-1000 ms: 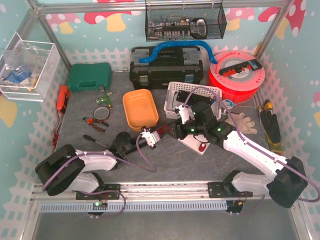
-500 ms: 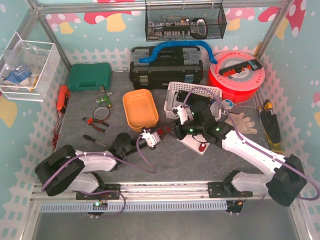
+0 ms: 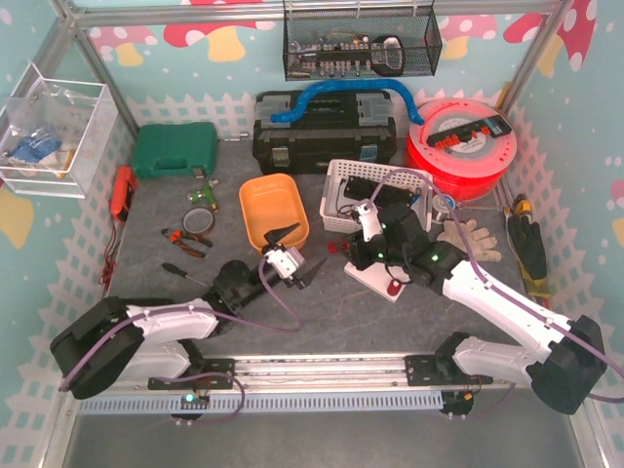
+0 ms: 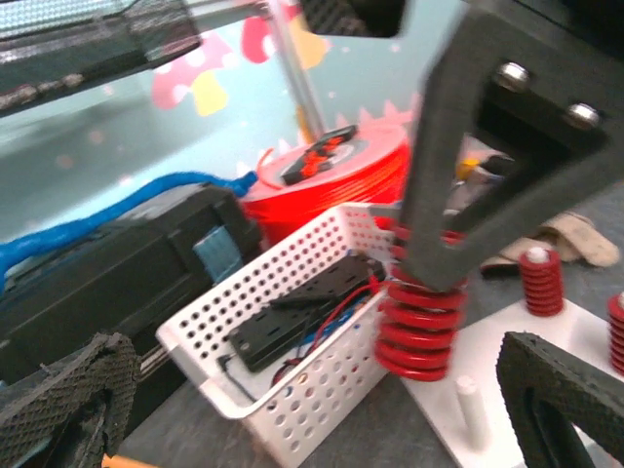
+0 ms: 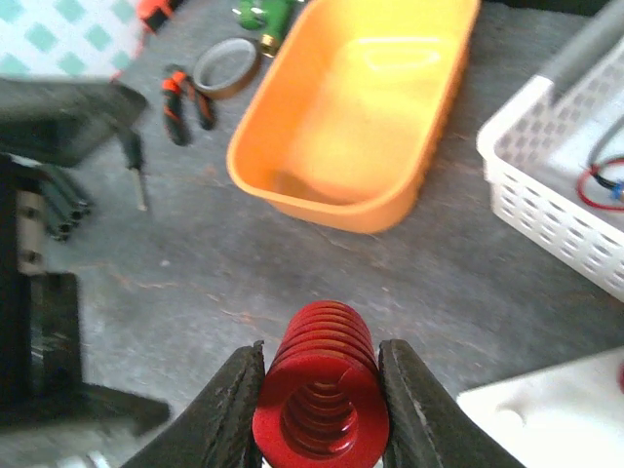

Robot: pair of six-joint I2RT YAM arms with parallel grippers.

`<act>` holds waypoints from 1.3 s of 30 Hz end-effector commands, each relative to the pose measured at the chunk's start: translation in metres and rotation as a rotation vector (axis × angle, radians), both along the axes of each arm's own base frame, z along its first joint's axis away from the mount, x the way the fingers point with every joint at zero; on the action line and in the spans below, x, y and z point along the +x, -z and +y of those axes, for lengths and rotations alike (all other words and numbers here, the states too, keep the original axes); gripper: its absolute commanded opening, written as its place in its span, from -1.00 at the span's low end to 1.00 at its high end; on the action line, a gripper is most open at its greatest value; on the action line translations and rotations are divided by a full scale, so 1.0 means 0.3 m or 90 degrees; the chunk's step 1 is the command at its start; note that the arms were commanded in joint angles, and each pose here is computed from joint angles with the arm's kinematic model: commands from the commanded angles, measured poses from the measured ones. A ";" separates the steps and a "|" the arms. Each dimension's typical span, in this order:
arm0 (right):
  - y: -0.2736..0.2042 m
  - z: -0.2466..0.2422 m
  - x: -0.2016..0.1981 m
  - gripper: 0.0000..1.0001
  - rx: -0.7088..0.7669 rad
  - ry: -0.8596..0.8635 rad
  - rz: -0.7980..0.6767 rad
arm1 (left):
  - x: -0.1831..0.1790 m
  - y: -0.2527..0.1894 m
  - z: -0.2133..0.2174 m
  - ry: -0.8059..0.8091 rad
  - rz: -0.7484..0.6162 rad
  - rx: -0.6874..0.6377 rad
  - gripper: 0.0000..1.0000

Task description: Install the large spring

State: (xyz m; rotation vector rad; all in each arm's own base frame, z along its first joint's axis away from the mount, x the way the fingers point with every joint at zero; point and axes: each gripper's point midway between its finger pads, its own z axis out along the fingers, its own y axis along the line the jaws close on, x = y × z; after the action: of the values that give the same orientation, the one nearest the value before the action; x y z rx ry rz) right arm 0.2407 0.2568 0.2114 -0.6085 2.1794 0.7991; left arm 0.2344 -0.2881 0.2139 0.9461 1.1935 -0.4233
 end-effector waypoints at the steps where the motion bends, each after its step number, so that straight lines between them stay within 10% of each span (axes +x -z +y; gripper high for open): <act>1: 0.056 -0.076 0.028 -1.00 -0.086 0.061 0.002 | 0.093 0.038 0.100 -0.153 0.086 -0.017 0.98; 15: 0.164 -0.184 0.075 -1.00 -0.243 0.149 0.049 | 0.263 0.052 0.492 -0.543 0.217 -0.136 0.99; 39: 0.303 -0.141 0.118 -1.00 -0.277 0.144 0.093 | 0.232 0.032 0.502 -0.506 0.192 -0.148 0.98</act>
State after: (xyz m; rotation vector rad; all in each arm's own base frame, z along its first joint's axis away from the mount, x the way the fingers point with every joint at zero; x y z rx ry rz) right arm 0.2683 0.2091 0.1194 -0.5224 2.5432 0.2503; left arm 0.3061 -0.1400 0.2057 0.1580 1.6420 -0.0507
